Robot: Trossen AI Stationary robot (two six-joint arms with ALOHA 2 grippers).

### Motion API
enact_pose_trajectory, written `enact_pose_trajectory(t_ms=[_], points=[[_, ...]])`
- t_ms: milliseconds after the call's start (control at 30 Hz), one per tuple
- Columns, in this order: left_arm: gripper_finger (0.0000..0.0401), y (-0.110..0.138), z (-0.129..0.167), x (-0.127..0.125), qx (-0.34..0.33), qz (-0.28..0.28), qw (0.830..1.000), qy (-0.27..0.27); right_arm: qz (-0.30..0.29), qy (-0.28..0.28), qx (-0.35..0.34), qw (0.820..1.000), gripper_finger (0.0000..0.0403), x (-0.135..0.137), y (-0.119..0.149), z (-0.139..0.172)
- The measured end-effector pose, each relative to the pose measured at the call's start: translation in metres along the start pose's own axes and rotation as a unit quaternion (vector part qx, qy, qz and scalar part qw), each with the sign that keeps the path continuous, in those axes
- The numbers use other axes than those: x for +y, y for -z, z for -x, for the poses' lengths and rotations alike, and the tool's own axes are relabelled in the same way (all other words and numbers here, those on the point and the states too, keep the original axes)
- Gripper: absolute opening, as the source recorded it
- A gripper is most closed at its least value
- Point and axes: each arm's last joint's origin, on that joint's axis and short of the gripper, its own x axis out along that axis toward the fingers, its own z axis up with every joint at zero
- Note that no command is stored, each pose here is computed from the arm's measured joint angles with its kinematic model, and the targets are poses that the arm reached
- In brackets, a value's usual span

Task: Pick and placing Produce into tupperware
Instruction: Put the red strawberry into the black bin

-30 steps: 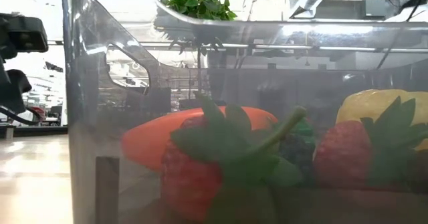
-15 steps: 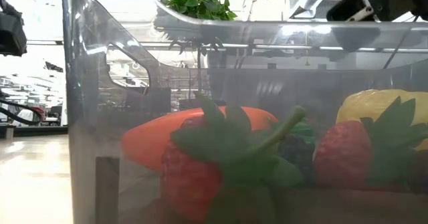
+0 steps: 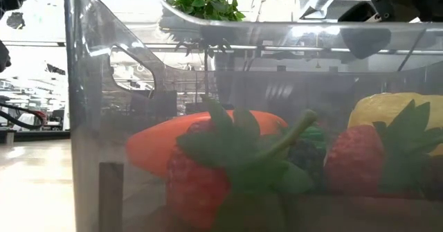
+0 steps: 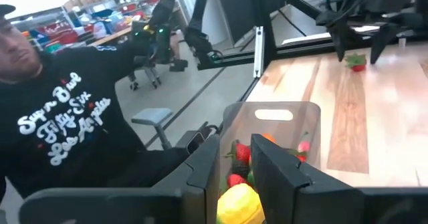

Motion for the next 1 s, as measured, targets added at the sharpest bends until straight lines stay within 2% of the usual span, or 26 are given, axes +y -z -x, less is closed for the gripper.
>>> enact_pose_trajectory(t_ms=[433, 800, 1000], points=[[0.0309, 0.0006, -0.0063, -0.0033, -0.045, 0.003, 0.999, -0.006, -0.007, 0.001, 0.001, 1.0, 0.0108, -0.0001, 0.0002, 0.0], [0.0307, 0.0003, -0.0064, -0.0009, -0.05, 0.01, 0.999, -0.017, -0.004, 0.012, -0.002, 1.0, 0.0108, -0.0007, 0.0001, -0.0001], [0.0266, 0.0005, -0.0064, 0.0008, -0.051, 0.011, 0.998, -0.025, -0.003, 0.012, -0.002, 1.0, 0.0108, -0.0007, 0.0001, -0.0001]])
